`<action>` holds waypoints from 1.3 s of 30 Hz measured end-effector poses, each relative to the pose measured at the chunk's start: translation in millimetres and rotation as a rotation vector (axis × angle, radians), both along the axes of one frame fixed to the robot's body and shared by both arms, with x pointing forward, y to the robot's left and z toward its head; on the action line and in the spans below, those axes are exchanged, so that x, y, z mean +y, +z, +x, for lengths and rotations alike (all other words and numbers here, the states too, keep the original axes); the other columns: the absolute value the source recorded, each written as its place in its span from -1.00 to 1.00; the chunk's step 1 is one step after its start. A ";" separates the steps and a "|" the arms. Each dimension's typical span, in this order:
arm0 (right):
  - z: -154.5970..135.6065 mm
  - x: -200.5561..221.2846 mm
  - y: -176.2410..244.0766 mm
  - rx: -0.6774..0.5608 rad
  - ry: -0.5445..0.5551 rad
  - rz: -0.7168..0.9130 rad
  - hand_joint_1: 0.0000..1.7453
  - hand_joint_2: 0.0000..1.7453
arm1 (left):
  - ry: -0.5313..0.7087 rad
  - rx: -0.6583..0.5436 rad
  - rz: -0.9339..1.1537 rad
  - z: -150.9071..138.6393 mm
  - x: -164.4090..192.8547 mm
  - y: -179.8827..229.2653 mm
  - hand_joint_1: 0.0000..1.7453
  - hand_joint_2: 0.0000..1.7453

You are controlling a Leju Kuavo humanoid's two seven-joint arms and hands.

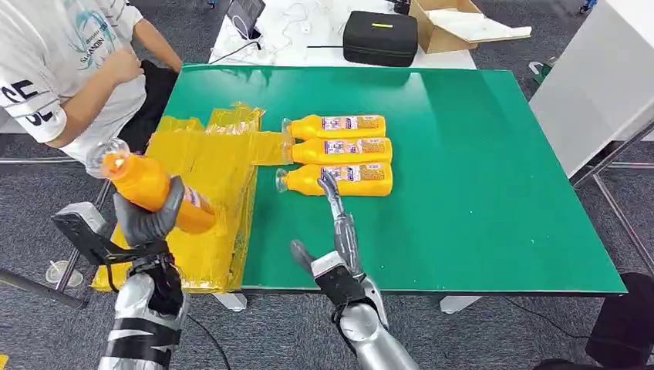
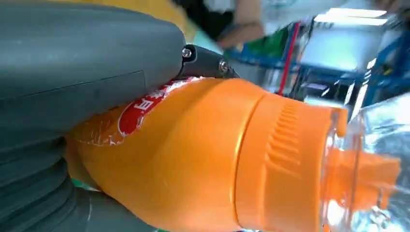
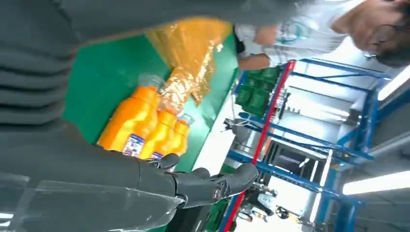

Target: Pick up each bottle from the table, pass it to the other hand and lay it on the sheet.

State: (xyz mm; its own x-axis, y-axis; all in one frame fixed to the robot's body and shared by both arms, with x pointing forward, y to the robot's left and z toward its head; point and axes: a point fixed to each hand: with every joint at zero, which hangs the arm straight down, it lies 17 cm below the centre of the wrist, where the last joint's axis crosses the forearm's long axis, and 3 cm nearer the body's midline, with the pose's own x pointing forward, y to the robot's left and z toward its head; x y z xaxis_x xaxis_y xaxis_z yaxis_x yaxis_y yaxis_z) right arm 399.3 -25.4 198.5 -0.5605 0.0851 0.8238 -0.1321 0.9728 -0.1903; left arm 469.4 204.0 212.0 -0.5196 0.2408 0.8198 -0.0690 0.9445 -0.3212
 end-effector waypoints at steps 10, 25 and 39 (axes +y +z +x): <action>-5.3 -9.3 26.3 -0.064 -0.006 0.084 -1.00 -1.00 | 0.250 -0.074 0.279 5.4 26.1 35.4 1.00 1.00; -22.6 17.4 68.2 -0.144 0.142 0.168 -1.00 -1.00 | -0.100 -0.089 1.502 39.3 -77.2 -110.0 1.00 1.00; -29.8 33.4 68.8 -0.130 0.224 0.166 -1.00 -1.00 | -0.469 0.181 1.446 27.7 -60.9 -182.2 1.00 1.00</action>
State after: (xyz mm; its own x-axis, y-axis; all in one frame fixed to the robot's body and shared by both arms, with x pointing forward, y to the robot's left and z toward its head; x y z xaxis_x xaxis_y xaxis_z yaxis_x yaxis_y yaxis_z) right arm 369.5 7.9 267.3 -0.6518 -0.1824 0.7361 -0.3317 0.9414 -0.0604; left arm 497.1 143.1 29.8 -0.4971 -0.6861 0.5312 0.3801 0.3781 0.8441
